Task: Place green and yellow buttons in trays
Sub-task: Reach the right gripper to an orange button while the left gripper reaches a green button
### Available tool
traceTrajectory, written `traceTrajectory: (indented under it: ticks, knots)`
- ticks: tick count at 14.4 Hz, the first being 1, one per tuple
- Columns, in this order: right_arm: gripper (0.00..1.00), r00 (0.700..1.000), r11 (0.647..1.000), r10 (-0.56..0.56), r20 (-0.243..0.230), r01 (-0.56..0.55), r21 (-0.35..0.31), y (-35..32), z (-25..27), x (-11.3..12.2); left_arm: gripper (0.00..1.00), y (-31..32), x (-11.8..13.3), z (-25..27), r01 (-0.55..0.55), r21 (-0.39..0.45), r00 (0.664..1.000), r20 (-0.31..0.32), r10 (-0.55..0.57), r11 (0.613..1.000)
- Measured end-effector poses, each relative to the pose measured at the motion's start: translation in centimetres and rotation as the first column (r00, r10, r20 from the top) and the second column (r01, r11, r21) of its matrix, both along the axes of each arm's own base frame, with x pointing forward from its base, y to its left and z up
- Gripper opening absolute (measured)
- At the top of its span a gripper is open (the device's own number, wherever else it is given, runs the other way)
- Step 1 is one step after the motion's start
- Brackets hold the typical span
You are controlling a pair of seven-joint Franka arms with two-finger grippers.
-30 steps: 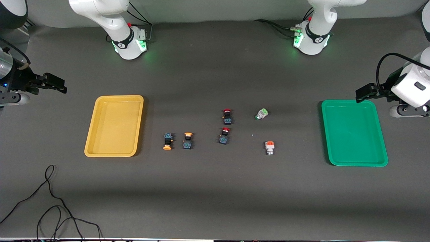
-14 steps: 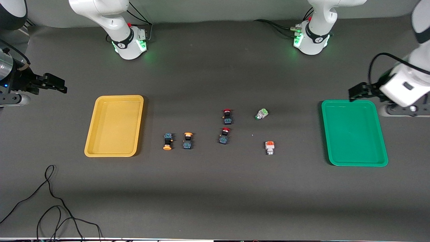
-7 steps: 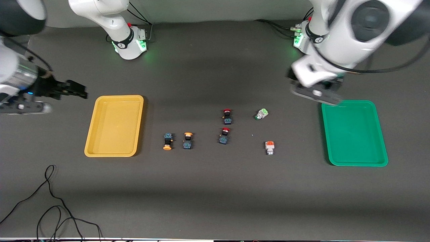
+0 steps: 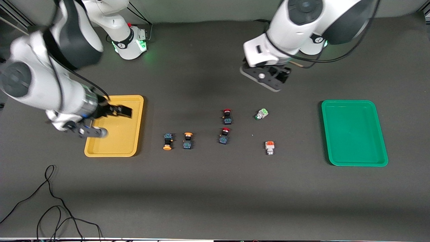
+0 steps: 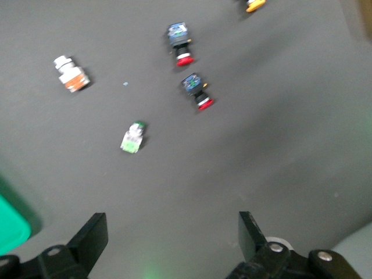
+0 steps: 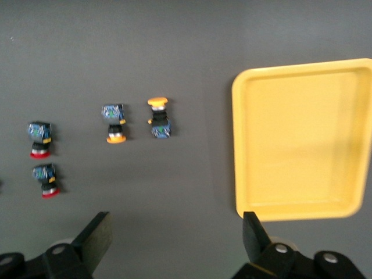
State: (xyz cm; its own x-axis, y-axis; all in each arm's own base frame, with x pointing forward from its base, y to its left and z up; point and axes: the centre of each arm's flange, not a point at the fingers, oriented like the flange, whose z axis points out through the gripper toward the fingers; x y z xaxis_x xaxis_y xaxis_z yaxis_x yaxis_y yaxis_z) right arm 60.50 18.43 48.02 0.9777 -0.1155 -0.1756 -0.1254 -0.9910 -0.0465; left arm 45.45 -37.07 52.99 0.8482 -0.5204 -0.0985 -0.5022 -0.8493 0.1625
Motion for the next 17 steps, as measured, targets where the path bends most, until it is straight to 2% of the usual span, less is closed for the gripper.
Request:
traceTrajectory:
  ticks: [3, 9, 13, 17]
  knots:
    - [1.0, 0.999, 1.0, -0.006, 0.033, 0.006, 0.0, 2.6, -6.8, 1.0, 1.0, -1.3, -0.8, -5.9, 0.045, 0.013, 0.999, 0.025, -0.046, 0.999]
    - [1.0, 0.995, 1.0, -0.009, 0.096, 0.009, -0.002, 4.1, -20.7, 0.5, 1.0, 0.5, -1.0, -13.2, 0.121, 0.139, 0.989, 0.062, -0.131, 0.983]
    - [1.0, 0.99, 1.0, -0.013, 0.138, 0.013, -0.002, 5.4, -27.8, 0.5, 1.0, 1.6, -1.6, -18.0, 0.113, 0.109, 0.984, 0.128, -0.127, 0.988]
    - [1.0, 0.988, 1.0, -0.019, 0.151, 0.02, -0.005, 5.1, -31.2, 0.5, 1.0, 2.9, -3.4, -24.4, 0.109, 0.052, 0.973, 0.201, -0.117, 0.993]
